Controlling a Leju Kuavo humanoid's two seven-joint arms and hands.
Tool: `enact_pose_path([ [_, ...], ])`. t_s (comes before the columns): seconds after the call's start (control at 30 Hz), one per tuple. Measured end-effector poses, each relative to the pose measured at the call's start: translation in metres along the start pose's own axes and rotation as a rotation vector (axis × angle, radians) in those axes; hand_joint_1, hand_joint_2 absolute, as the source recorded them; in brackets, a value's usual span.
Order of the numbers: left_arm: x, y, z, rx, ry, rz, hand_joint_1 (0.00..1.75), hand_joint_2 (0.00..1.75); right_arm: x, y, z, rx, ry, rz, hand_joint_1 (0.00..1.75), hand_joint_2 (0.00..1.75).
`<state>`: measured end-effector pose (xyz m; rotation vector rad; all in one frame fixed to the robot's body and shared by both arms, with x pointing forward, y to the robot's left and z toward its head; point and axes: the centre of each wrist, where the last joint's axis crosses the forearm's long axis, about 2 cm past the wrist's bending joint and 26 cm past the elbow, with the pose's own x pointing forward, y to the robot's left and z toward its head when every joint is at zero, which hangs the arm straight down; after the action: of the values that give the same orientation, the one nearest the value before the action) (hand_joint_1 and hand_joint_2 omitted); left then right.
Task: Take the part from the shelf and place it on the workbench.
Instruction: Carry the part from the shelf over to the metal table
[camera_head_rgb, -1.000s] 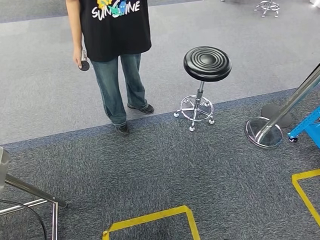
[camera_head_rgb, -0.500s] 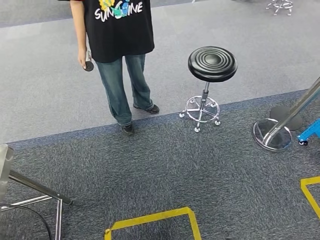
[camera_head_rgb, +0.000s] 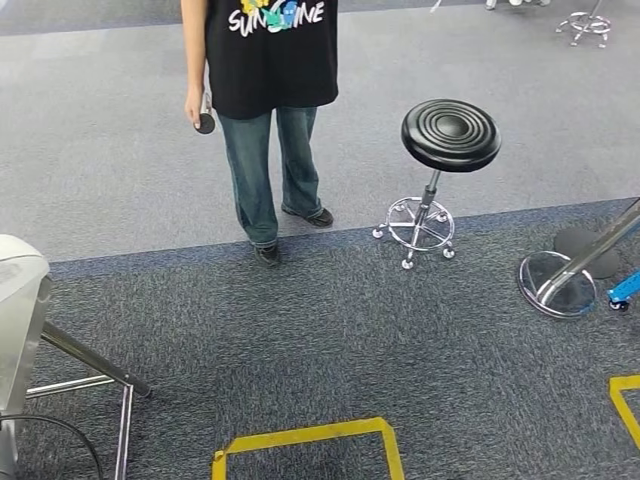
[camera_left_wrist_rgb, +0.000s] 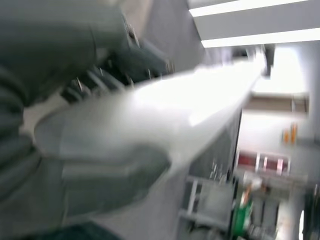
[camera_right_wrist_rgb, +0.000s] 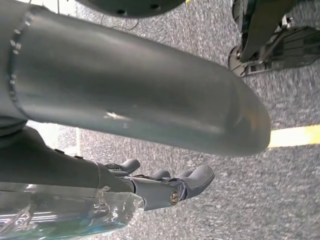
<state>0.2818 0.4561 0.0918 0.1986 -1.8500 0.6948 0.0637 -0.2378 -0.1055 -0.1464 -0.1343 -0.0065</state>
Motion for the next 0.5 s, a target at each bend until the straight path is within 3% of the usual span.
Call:
enact_pose_path([
  [0.27,-0.0086,0.0045,0.0047,0.028,0.03,-0.016,1.75,1.75,-0.0003,-0.0003,-0.0001,0.001,0.0,0.002,0.0,0.0],
  [0.5,-0.0085,0.0045,0.0028,0.091,-0.062,-0.25,1.75,1.75,0.0001,-0.0003,-0.0001,-0.001,0.0,0.001,0.0,0.0],
])
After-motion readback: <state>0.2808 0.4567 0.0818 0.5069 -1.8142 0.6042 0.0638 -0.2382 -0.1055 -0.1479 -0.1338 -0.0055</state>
